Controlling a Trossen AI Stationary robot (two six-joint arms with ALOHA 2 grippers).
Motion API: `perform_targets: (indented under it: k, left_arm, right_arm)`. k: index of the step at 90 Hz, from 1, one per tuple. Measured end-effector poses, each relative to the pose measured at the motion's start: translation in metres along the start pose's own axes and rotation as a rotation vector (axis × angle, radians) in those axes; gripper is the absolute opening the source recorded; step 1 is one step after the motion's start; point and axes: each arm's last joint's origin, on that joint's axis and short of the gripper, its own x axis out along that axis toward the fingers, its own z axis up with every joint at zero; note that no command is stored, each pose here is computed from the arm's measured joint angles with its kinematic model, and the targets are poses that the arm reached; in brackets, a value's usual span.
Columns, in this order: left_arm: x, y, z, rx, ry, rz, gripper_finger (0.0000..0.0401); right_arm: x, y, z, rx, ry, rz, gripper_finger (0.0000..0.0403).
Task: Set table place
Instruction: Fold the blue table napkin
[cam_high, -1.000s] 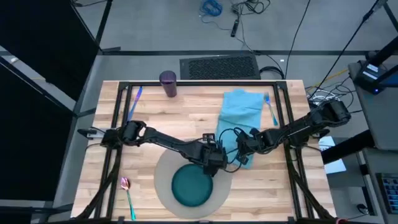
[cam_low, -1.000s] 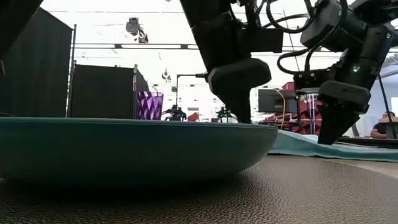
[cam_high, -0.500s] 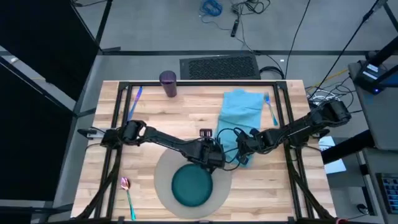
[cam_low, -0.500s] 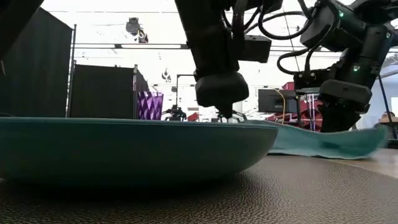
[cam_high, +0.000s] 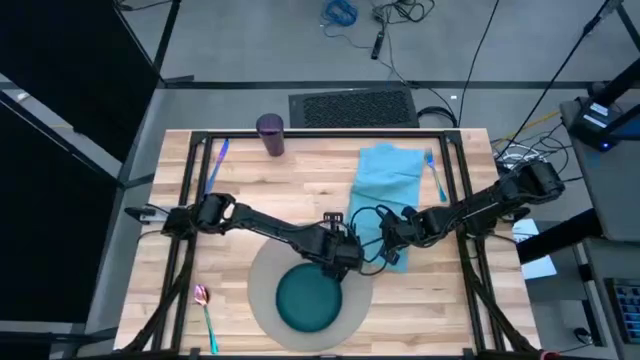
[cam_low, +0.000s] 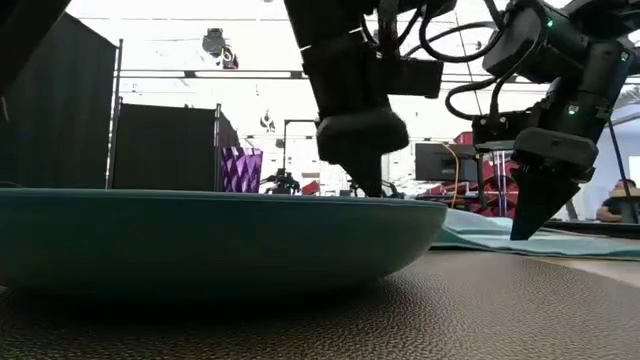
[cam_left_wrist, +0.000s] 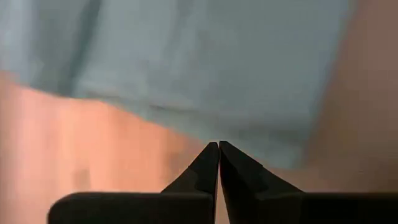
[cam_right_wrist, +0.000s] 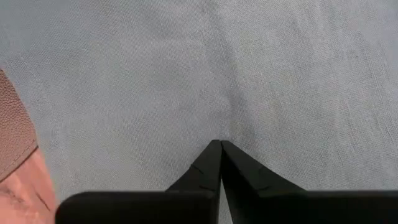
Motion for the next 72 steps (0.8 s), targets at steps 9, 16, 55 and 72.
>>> perform_targets:
  k: [9,16,55,72]
  left_arm:
    - [0.0,-0.005,0.0,-0.051,0.016,-0.152,0.0]
    - [0.0,-0.005,0.0,-0.076,0.016,-0.178,0.0]
    - [0.001,-0.008,0.009,-0.1,-0.057,-0.284,0.0]
    - [-0.001,-0.012,0.01,-0.098,-0.074,-0.303,0.0]
  right_arm:
    - [0.0,0.0,0.0,0.0,0.001,0.0,0.0]
    - [0.0,0.0,0.0,0.0,0.004,0.001,0.0]
    - [0.0,0.0,-0.001,-0.002,0.012,0.003,0.0]
    - [0.0,0.0,-0.001,-0.002,0.011,0.003,0.0]
